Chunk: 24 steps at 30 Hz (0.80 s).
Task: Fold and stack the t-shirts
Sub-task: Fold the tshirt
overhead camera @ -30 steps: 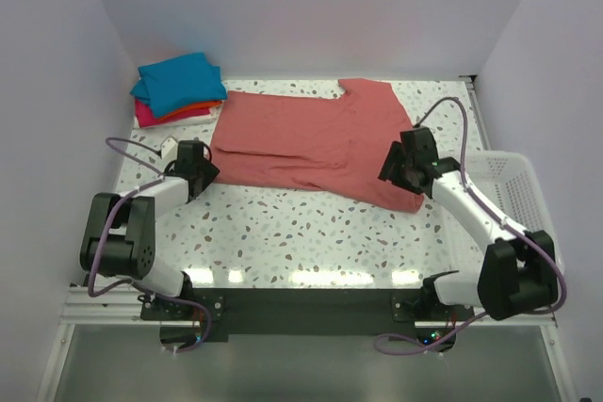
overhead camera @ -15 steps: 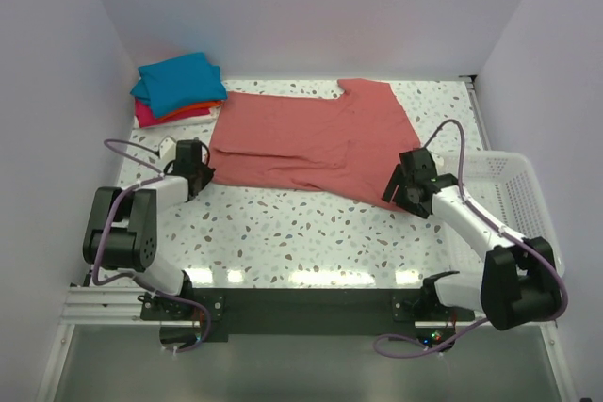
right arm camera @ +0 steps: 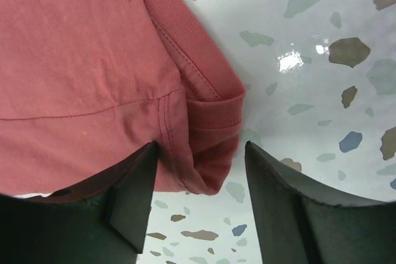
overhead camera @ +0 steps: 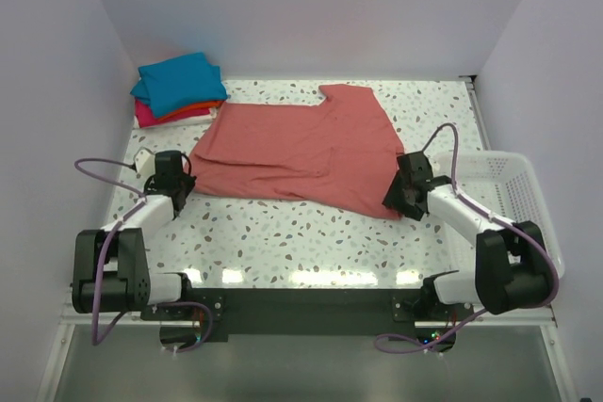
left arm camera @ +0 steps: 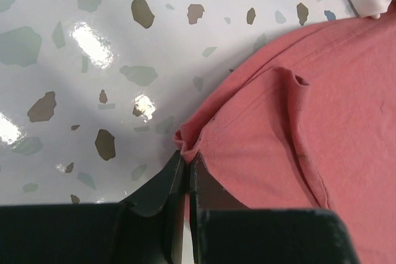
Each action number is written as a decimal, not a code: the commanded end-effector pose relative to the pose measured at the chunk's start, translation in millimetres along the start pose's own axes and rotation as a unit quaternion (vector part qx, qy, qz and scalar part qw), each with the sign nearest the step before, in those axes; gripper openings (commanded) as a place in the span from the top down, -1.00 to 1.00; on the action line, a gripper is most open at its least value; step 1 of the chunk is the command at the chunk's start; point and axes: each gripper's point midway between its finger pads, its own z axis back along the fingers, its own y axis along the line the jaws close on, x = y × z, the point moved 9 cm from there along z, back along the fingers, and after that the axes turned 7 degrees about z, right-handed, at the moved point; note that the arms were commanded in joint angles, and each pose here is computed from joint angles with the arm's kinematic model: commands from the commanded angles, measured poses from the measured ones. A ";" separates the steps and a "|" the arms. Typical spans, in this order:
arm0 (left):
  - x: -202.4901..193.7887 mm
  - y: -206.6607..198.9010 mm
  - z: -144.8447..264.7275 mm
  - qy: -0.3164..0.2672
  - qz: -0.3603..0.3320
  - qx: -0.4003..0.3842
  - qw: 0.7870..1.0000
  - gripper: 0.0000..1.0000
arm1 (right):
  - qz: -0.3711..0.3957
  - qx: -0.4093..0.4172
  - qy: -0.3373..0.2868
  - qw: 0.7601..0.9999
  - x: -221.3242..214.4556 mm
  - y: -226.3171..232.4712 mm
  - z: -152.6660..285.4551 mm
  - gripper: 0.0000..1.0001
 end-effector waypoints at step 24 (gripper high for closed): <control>-6.4 53.8 46.0 0.010 -0.011 0.070 0.997 1.00 | -0.055 0.071 -0.010 0.996 3.3 -42.5 76.7 1.00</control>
